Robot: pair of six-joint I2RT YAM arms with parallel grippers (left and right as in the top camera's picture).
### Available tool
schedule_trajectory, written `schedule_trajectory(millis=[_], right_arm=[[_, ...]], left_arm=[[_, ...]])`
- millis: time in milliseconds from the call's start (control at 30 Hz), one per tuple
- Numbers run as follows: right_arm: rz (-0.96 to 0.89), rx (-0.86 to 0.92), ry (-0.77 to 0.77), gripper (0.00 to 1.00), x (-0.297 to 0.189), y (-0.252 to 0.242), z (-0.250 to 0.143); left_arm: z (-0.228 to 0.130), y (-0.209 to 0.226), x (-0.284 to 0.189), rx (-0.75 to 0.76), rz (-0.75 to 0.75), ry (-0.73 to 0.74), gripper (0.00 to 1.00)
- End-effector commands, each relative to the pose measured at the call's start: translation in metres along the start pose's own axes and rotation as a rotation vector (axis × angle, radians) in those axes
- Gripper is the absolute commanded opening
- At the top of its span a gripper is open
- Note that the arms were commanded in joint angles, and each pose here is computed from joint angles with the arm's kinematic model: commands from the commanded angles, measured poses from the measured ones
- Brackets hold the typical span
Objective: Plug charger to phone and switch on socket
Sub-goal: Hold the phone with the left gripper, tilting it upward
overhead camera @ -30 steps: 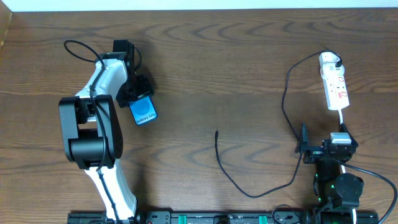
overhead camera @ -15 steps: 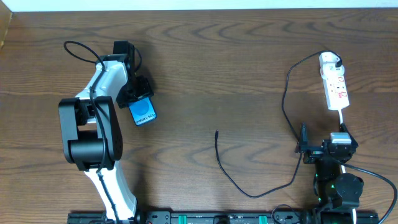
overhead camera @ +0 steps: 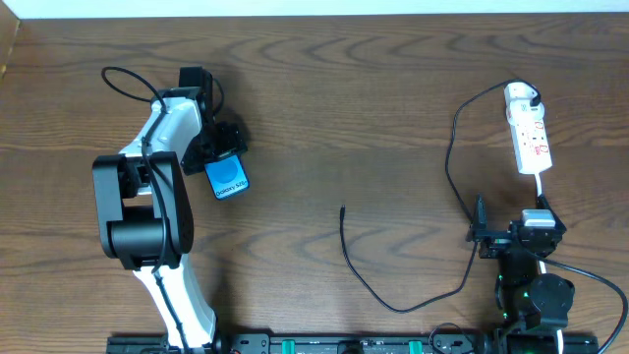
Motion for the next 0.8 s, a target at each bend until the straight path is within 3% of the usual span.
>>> schedule_trajectory(millis=[0,267,767], right_arm=[[0.005,-0.006,0.001,0.99,0.000,0.001,-0.001],[0.005,-0.006,0.001,0.99,0.000,0.001,-0.001],[0.005,-0.006,0.001,0.99,0.000,0.001,-0.001]], left_arm=[[-0.012,0.002,0.009,-0.001,0.001,0.059,0.91],[-0.022,-0.004,0.008,-0.010,-0.061,0.126,0.92],[-0.018,-0.004,0.009,-0.015,-0.064,0.104,0.92]])
Point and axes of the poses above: each gripper's point midway between its finger pads, its own x axis out along the fingers, its own y axis along the line the jaws close on, z = x × y, the point moved 7 cm from there along -x, back along the fingers, and after that the axes turned 8 degrees about x, right-handed, at the moved point
